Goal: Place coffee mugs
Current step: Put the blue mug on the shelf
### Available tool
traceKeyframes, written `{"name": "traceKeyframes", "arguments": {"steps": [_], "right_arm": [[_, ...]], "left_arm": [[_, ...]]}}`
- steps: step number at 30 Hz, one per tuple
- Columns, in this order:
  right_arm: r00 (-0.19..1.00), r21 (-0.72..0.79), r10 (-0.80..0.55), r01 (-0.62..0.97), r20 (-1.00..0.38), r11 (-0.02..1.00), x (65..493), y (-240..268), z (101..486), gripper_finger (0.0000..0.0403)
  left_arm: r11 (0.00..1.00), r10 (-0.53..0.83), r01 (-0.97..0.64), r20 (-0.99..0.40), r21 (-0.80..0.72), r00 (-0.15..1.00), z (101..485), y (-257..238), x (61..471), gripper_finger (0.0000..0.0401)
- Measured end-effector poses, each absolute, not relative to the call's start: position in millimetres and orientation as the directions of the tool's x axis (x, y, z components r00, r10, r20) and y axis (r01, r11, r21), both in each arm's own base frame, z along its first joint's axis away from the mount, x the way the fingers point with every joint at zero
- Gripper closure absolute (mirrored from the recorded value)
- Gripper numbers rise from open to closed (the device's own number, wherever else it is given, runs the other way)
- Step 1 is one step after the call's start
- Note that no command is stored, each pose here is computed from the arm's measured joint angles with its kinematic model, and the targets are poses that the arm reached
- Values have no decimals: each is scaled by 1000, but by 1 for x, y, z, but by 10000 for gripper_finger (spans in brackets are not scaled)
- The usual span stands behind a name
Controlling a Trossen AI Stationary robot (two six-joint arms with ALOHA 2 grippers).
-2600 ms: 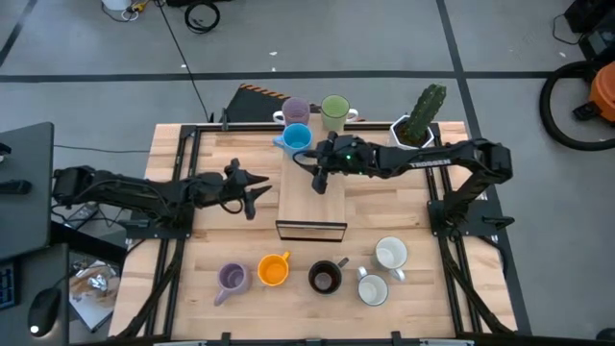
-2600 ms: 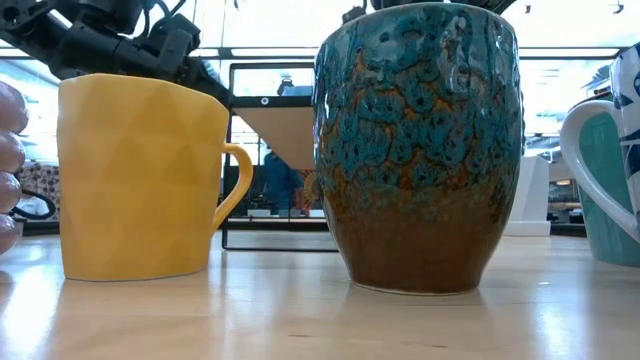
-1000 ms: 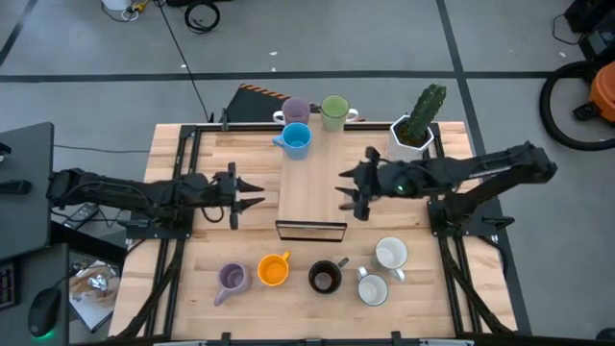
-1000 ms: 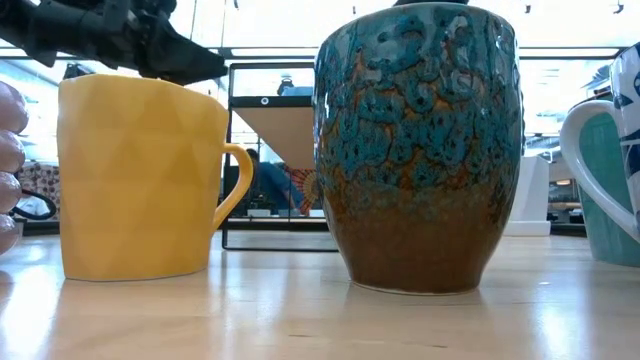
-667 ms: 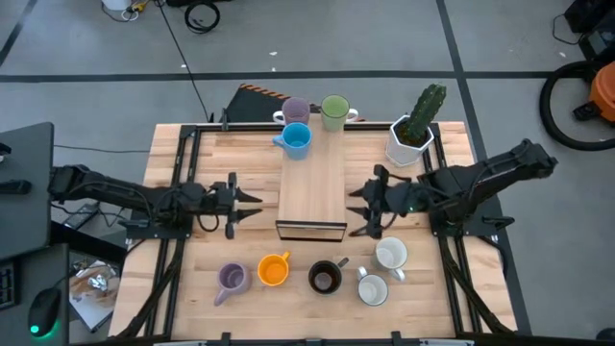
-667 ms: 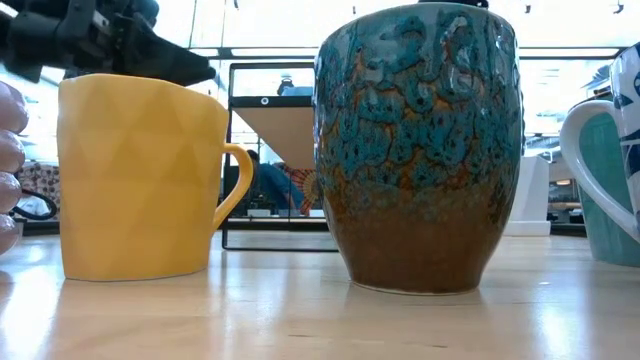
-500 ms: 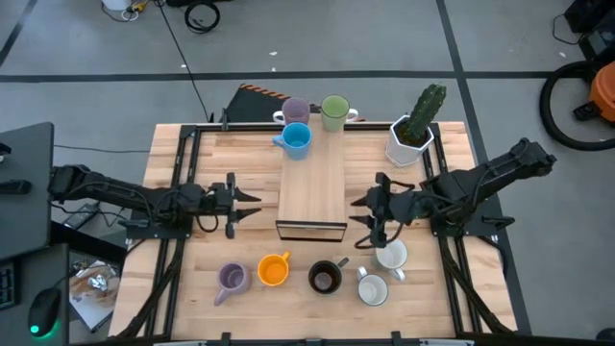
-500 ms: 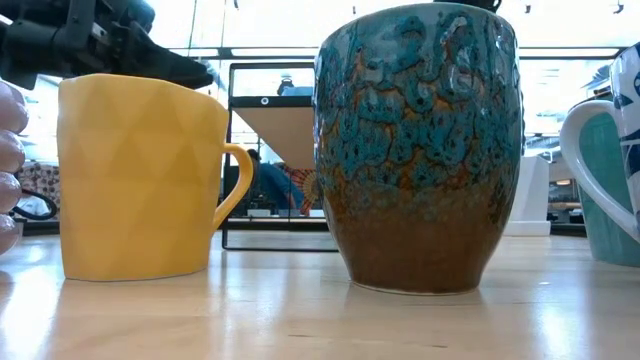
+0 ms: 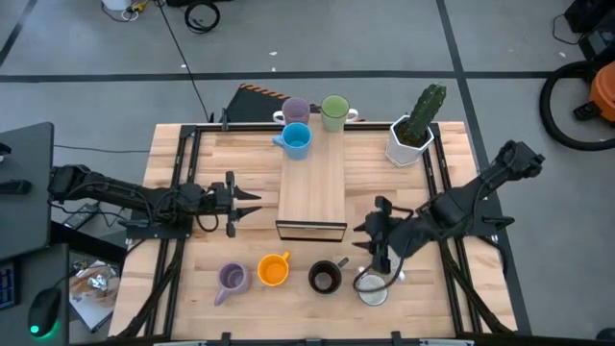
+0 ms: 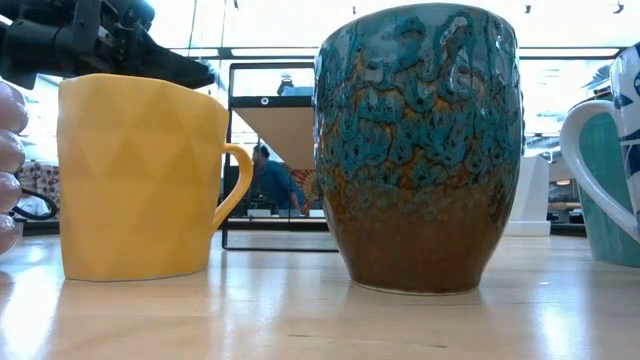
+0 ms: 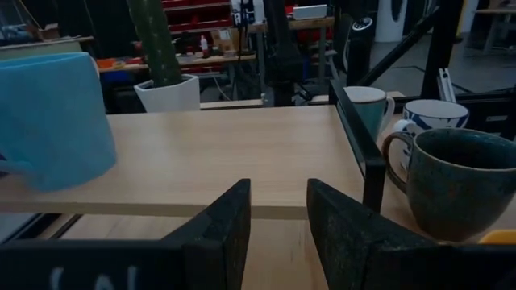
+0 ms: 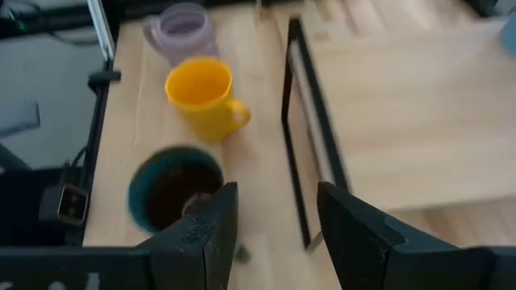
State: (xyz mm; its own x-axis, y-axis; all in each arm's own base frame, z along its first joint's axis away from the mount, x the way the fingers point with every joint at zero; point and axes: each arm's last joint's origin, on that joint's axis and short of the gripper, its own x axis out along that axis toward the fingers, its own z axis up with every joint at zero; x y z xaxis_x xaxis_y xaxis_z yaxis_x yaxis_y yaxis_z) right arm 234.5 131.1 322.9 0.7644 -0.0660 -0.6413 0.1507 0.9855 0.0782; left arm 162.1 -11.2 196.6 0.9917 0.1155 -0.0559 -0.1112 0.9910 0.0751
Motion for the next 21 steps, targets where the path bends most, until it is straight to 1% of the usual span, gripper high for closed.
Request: {"name": "traceKeyframes", "arguments": {"steps": [5, 9, 13, 17, 21], "right_arm": [[699, 64, -78, 175, -711, 982, 234, 145, 315, 227], [640, 77, -58, 181, -766, 981, 230, 151, 307, 227], [587, 73, -55, 192, -808, 979, 222, 151, 304, 227], [538, 88, -22, 178, -842, 980, 218, 152, 302, 227], [525, 92, -11, 170, -851, 981, 217, 152, 302, 227]], "left_arm": [[991, 115, -112, -52, 68, 992, 197, -11, 162, 271], [992, 114, -111, -50, 67, 992, 197, -11, 162, 271], [996, 71, -68, -48, 64, 996, 197, -13, 162, 271], [997, 50, -47, -47, 64, 998, 197, -13, 162, 271], [997, 50, -47, -47, 63, 998, 197, -13, 162, 271]]}}
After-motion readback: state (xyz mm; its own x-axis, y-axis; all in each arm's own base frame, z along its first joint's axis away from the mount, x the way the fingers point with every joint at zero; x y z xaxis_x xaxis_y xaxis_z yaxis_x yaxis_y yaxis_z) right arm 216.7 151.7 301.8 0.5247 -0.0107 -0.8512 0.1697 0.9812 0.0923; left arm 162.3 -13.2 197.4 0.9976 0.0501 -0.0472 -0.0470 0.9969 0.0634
